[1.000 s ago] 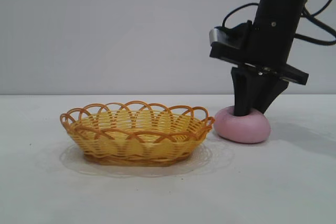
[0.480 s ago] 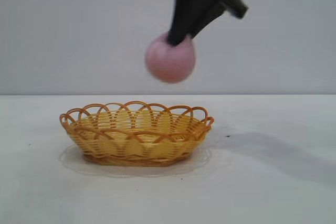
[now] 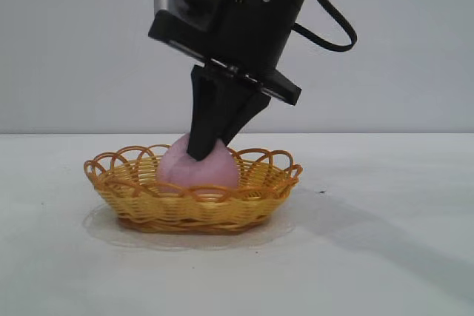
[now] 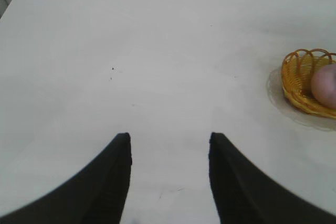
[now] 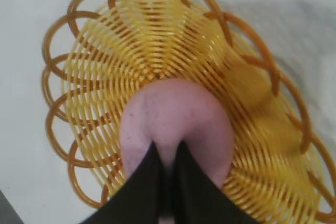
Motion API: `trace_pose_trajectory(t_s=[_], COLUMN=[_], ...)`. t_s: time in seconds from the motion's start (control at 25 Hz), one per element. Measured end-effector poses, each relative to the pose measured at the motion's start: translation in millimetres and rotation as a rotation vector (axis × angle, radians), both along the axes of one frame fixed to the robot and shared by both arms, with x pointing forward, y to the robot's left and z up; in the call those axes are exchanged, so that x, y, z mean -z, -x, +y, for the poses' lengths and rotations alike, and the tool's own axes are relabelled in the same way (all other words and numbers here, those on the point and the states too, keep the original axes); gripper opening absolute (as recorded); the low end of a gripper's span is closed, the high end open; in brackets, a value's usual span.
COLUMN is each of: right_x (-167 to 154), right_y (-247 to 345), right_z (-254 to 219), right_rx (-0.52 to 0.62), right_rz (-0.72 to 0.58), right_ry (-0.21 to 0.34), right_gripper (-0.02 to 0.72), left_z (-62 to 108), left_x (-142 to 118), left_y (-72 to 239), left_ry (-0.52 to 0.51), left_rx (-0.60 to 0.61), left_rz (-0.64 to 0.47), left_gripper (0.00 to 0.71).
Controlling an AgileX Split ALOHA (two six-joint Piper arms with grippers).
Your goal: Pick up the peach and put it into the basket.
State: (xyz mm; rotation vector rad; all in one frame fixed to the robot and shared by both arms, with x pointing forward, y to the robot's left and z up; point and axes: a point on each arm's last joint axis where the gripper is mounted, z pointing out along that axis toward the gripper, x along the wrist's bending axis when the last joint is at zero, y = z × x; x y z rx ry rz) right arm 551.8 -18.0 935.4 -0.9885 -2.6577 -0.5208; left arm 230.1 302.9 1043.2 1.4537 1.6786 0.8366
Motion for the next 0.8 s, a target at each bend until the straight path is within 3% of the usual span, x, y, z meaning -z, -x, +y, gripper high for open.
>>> trace_pose_trajectory(t_s=[0.12,0.24,0.4,0.44,0.56,0.68,0.8], right_x=[0.0,-1.8,-28.8,-41.3,-76.9,-92.5,-84.7], right_y=[0.0,0.3,0.1,-2.5,-16.7,-46.6,-80.3], right_z=[0.0,-0.2,-3.6,-7.2,-30.8,-84.8,-158.7], right_rx=[0.01,0.024,0.041,0.049,0.111,0.303,0.556], right_rz=[0.004,0.01,-0.039,-0.069,-0.187,-0.26,-0.257], right_ry=[0.001,0.001,-0.008,-0.021,-0.023,0.052,0.144], right_gripper=[0.269,0.396,0.389,0.431,0.414,0.414,0.414], left_z=[0.0,0.0,0.0,0.0,0.0,0.0,0.0], left_x=[0.0,0.0,0.0,0.0,0.0,0.0,0.0], left_y=[0.0,0.0,0.0,0.0,0.0,0.0,0.0], left_ry=[0.0,0.0,0.0,0.0,0.0,0.0,0.0], left_rx=[0.0,0.0,0.0,0.0,0.0,0.0,0.0], left_rz=[0.0,0.0,0.0,0.0,0.0,0.0,0.0], left_gripper=[0.3,0.3,0.3,0.3,0.3,0.3,0.3])
